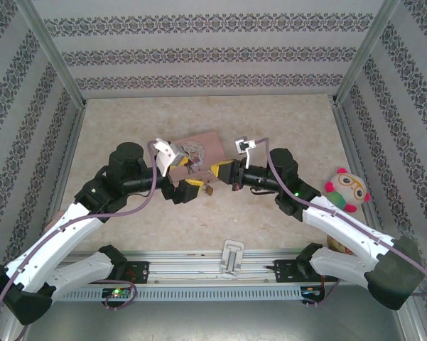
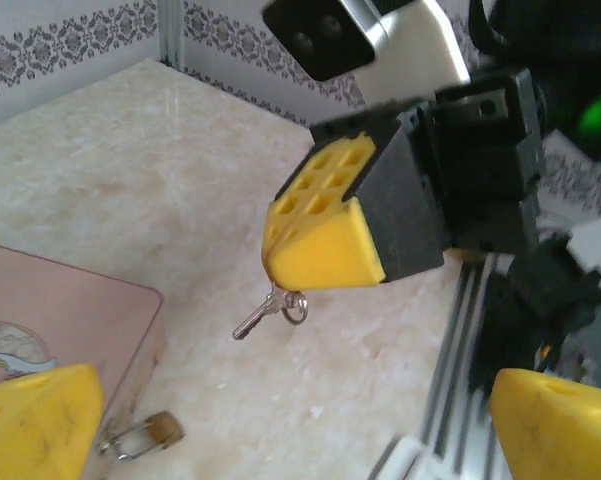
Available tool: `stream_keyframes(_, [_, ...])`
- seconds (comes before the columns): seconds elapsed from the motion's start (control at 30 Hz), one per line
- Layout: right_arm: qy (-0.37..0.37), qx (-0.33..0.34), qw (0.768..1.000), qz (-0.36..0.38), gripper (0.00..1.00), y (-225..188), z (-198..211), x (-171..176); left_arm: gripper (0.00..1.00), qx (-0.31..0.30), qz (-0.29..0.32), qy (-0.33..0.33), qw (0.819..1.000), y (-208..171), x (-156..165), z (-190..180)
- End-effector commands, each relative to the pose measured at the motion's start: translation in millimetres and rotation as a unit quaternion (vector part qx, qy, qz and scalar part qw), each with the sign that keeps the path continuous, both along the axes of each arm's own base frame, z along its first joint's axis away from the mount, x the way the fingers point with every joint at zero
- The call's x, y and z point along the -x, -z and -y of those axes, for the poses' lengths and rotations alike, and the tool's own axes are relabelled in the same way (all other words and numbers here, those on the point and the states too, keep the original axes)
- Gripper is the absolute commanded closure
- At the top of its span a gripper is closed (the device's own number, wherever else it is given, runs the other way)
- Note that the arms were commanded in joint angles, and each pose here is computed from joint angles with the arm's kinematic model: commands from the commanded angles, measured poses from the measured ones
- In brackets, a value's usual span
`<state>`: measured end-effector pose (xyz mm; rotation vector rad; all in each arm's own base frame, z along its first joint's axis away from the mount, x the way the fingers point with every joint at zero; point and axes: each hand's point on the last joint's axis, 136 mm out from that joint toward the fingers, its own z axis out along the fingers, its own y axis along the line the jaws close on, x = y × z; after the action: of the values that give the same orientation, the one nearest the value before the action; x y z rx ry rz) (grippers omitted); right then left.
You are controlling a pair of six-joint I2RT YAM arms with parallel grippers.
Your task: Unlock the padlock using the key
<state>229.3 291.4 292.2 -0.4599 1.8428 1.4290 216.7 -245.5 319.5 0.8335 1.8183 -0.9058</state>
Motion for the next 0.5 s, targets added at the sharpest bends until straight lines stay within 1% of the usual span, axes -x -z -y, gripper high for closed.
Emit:
stream_keyframes(0.0, [0.006, -0.070, 0.997, 0.024, 1.00, -33.6, 4.1, -3.0, 0.01, 0.094, -0.033, -0.041, 0.994, -32.3, -16.6, 4.0])
stream_keyframes(0.1, [0.002, -0.093, 0.995, 0.024, 1.00, -41.0, 5.7, -2.7, 0.01, 0.108, -0.046, -0.062, 0.991, -34.6, -27.0, 1.4])
stream_keyframes(0.2, [-0.002, -0.107, 0.994, 0.023, 1.00, -45.9, 6.3, -2.1, 0.01, 0.121, -0.058, -0.060, 0.989, -37.6, -31.5, 2.9])
stream_keyframes(0.23, [-0.002, -0.111, 0.994, 0.023, 1.00, -48.0, 6.3, -1.8, 0.02, 0.126, -0.064, -0.056, 0.988, -37.1, -32.5, 4.3])
stream_keyframes(0.37, [-0.011, -0.130, 0.991, 0.023, 1.00, -55.3, 5.0, -0.5, 0.17, 0.155, -0.090, -0.041, 0.983, -35.6, -38.9, 9.6])
stream_keyframes(0.47, [-0.020, -0.149, 0.988, 0.023, 1.00, -61.4, 4.2, 1.0, 0.30, 0.201, -0.120, -0.013, 0.972, -39.6, -43.8, 13.1])
